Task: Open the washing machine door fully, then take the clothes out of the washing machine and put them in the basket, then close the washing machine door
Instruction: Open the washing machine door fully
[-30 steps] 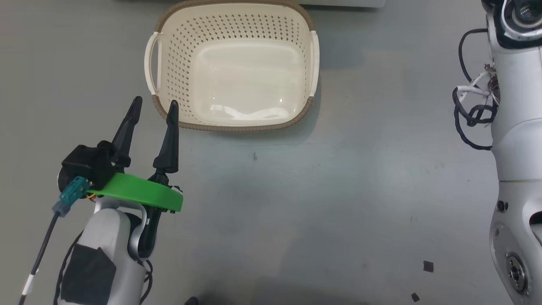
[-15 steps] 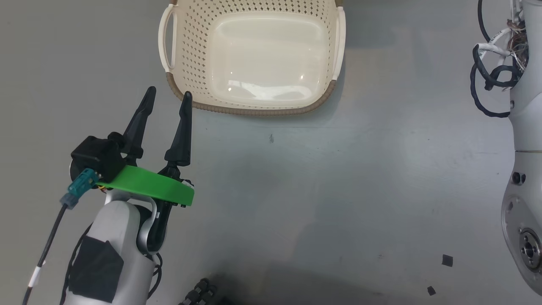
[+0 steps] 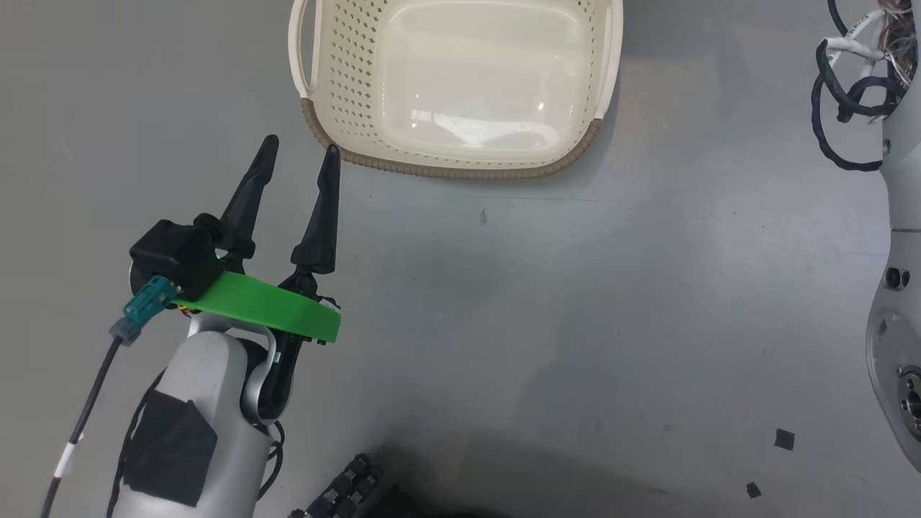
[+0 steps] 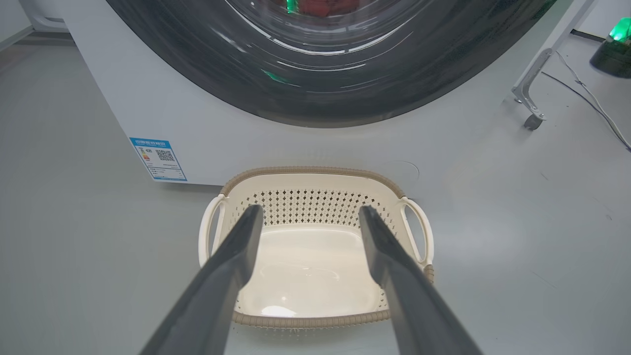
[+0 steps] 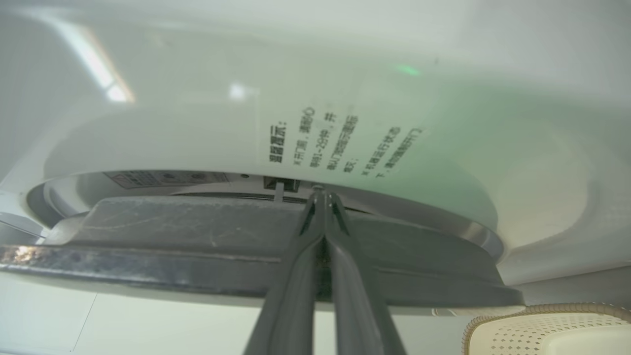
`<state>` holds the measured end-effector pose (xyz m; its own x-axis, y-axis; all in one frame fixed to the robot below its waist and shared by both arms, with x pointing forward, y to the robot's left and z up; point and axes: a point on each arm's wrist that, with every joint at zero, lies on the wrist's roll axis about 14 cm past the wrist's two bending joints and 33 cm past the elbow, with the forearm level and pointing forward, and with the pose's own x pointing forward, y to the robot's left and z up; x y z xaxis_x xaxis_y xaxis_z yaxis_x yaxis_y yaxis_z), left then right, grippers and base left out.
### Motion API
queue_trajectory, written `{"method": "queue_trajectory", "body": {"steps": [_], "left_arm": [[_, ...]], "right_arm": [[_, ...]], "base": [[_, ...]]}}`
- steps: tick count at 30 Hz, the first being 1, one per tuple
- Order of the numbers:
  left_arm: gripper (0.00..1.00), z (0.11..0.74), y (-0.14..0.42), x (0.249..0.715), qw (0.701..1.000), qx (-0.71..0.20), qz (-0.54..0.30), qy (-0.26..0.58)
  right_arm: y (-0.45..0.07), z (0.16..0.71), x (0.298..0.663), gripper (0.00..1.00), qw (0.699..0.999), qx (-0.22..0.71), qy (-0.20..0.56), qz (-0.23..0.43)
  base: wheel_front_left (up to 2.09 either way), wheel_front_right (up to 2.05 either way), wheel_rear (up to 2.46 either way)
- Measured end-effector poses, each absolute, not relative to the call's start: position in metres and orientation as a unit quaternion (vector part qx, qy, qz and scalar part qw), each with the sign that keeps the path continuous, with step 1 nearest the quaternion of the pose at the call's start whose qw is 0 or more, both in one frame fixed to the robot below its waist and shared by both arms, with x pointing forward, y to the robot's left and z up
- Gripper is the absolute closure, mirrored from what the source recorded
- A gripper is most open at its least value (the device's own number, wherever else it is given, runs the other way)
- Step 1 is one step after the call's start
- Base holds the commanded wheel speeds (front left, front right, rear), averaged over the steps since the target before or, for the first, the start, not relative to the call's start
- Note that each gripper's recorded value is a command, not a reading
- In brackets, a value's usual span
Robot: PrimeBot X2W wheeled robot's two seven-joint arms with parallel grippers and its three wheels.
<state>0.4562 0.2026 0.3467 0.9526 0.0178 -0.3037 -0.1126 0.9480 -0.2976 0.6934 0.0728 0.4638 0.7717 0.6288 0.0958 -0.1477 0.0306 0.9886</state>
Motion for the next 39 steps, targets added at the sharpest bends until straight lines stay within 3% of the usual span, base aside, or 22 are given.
{"method": "queue_trajectory", "body": {"steps": [11, 39], "left_arm": [[0.0, 0.349, 0.206, 0.452, 0.975, -0.158, 0.04, 0.151], [0.0, 0.367, 0.206, 0.467, 0.978, -0.17, 0.037, 0.118]], "right_arm": [[0.079, 0.456, 0.697, 1.0, 0.691, 0.637, 0.203, 0.275], [0.087, 0.458, 0.672, 1.0, 0.643, 0.636, 0.272, 0.329]], "base": [[0.0, 0.0, 0.0], [0.0, 0.0, 0.0]]}}
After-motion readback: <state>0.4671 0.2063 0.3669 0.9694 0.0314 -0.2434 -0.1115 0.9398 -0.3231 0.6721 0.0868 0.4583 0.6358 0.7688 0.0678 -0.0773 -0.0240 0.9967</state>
